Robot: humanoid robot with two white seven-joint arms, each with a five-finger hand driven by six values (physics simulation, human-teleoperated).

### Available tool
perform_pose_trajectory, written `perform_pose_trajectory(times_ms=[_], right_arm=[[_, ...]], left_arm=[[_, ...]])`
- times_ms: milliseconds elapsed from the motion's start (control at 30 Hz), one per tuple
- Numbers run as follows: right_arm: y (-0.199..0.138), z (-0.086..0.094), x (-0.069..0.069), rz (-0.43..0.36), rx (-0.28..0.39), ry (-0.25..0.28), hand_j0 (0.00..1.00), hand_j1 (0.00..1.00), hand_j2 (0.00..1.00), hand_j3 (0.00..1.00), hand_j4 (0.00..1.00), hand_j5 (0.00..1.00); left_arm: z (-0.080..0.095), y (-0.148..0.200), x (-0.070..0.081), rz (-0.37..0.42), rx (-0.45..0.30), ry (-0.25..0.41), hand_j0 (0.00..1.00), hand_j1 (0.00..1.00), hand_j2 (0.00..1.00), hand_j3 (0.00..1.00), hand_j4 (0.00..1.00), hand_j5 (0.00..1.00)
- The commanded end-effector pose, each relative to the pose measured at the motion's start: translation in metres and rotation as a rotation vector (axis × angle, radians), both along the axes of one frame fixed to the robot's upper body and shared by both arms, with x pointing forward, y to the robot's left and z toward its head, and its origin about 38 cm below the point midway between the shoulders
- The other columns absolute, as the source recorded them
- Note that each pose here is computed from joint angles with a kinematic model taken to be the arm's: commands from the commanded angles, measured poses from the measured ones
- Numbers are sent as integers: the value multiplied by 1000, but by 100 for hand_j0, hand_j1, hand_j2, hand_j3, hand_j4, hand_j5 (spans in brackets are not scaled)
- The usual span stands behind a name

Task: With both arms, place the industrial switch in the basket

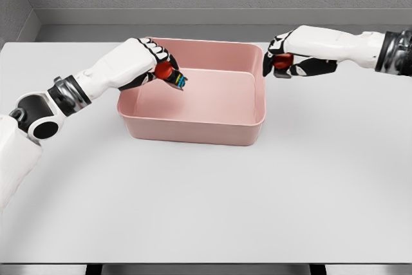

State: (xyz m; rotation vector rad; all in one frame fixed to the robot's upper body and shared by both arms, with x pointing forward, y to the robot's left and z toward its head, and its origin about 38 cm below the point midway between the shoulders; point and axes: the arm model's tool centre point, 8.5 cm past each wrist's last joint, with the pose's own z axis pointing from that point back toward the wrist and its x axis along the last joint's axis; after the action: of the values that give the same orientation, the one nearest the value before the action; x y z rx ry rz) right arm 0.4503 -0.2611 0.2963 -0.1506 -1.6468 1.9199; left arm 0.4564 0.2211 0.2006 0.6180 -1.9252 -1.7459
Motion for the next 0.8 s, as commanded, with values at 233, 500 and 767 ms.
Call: perform_pose_trajectory(times_ms=[233, 500, 767], right_arm=[[12, 1, 2, 20, 21, 0, 47, 47, 47, 47, 47, 47], [21, 4, 3, 37, 29, -3, 46, 46, 46, 46, 46, 46], [53, 7, 5, 97, 61, -7, 46, 46, 46, 46, 46, 46]], left_arm=[[1, -5, 2, -4, -16, 1, 80, 80, 80, 80, 80, 80], [1, -5, 2, -3, -15, 0, 80, 80, 80, 80, 80, 80], [45, 64, -40, -30, -42, 6, 100, 100, 100, 100, 100, 100]])
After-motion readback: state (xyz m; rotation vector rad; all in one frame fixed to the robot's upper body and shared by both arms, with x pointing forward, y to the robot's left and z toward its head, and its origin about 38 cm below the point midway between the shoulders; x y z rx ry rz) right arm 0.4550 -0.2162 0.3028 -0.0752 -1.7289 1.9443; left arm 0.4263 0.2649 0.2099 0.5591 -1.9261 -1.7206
